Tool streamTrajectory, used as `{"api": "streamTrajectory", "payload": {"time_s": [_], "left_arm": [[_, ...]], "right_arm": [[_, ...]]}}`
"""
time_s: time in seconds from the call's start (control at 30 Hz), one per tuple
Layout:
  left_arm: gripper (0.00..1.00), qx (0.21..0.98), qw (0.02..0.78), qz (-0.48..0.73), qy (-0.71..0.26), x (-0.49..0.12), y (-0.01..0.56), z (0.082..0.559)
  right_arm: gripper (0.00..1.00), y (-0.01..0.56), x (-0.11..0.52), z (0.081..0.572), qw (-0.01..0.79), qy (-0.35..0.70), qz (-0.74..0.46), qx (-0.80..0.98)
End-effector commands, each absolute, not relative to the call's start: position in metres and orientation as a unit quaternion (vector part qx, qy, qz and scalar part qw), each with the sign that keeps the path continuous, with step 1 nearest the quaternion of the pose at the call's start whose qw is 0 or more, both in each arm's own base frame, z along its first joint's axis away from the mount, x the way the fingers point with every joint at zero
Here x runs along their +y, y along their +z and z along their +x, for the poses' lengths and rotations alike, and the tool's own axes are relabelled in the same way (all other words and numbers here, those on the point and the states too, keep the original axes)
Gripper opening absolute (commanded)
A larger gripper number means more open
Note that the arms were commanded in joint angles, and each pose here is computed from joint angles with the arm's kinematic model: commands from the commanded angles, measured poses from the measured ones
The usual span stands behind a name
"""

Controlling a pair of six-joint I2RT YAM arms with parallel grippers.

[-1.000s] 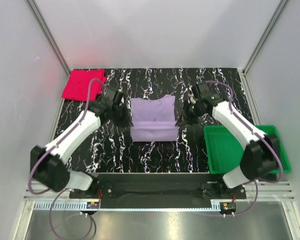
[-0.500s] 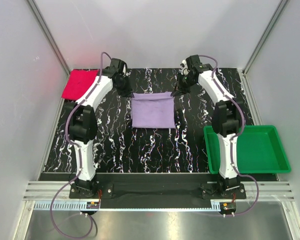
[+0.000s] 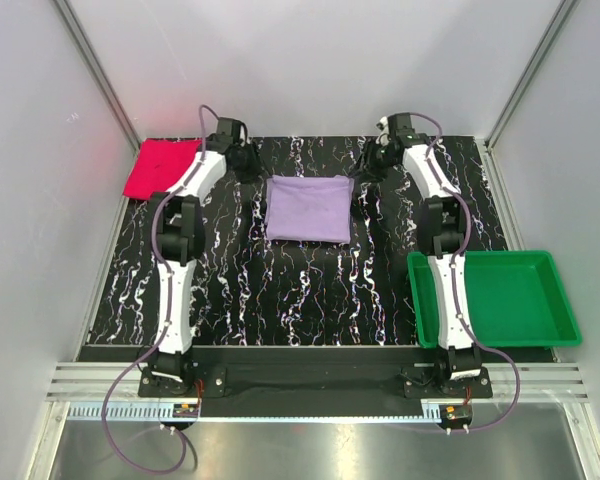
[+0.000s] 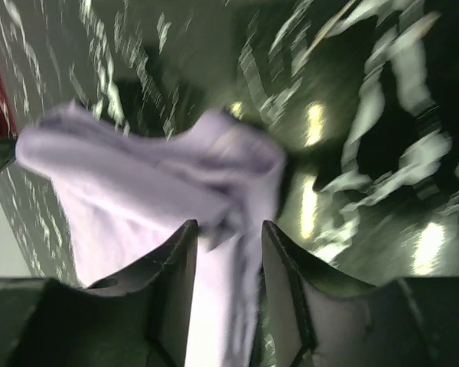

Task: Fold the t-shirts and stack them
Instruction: Fold the tshirt

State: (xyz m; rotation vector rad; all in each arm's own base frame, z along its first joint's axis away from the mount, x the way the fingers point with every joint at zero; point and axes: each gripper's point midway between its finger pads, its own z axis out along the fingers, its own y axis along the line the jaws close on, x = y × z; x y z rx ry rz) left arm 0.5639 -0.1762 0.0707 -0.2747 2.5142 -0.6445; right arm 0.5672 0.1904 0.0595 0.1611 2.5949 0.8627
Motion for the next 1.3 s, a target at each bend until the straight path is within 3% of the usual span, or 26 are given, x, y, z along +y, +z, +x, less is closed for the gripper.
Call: {"api": "streamTrajectory", "payload": {"time_s": [0.0, 0.03, 0.17, 0.2, 0.27, 0.3, 0.47, 0.5, 0.57, 0.77, 1.27], "left_arm": [[0.48, 0.893, 0.359, -0.142, -0.233, -0.132, 0.123, 0.605], [0.53, 0.887, 0.371, -0.144, -0.235, -0.127, 0.138, 0.604], [0.54, 0.863, 0.414, -0.109, -0.268, -0.133, 0.192, 0.583], [0.49, 0.866, 0.383, -0.102, -0.305, -0.149, 0.182, 0.563], [0.41, 0.846, 0.392, -0.073, -0.354, -0.172, 0.201, 0.55], [0.34, 0.852, 0.36, -0.06, -0.377, -0.191, 0.183, 0.531], [0.2, 0.798, 0.337, -0.04, -0.498, -0.249, 0.178, 0.505], [0.18, 0.794, 0.313, -0.049, -0.518, -0.262, 0.173, 0.5], [0.13, 0.79, 0.304, -0.048, -0.53, -0.273, 0.168, 0.505], [0.1, 0.77, 0.297, -0.066, -0.56, -0.288, 0.136, 0.536], [0.1, 0.752, 0.334, -0.148, -0.548, -0.266, 0.072, 0.619]], "right_arm": [[0.47, 0.092, 0.164, 0.614, 0.283, 0.316, 0.077, 0.902], [0.5, 0.102, 0.162, 0.611, 0.281, 0.311, 0.081, 0.904], [0.54, 0.131, 0.169, 0.579, 0.258, 0.325, 0.077, 0.906], [0.54, 0.135, 0.173, 0.576, 0.265, 0.33, 0.071, 0.904], [0.52, 0.133, 0.182, 0.553, 0.259, 0.322, 0.063, 0.909], [0.49, 0.137, 0.187, 0.555, 0.276, 0.327, 0.057, 0.902], [0.32, 0.127, 0.239, 0.53, 0.233, 0.388, 0.042, 0.891], [0.17, 0.128, 0.246, 0.533, 0.239, 0.399, 0.039, 0.885], [0.08, 0.114, 0.255, 0.529, 0.215, 0.427, 0.063, 0.876], [0.04, 0.084, 0.266, 0.546, 0.238, 0.469, 0.088, 0.846], [0.05, 0.04, 0.245, 0.625, 0.318, 0.5, 0.178, 0.786]]}}
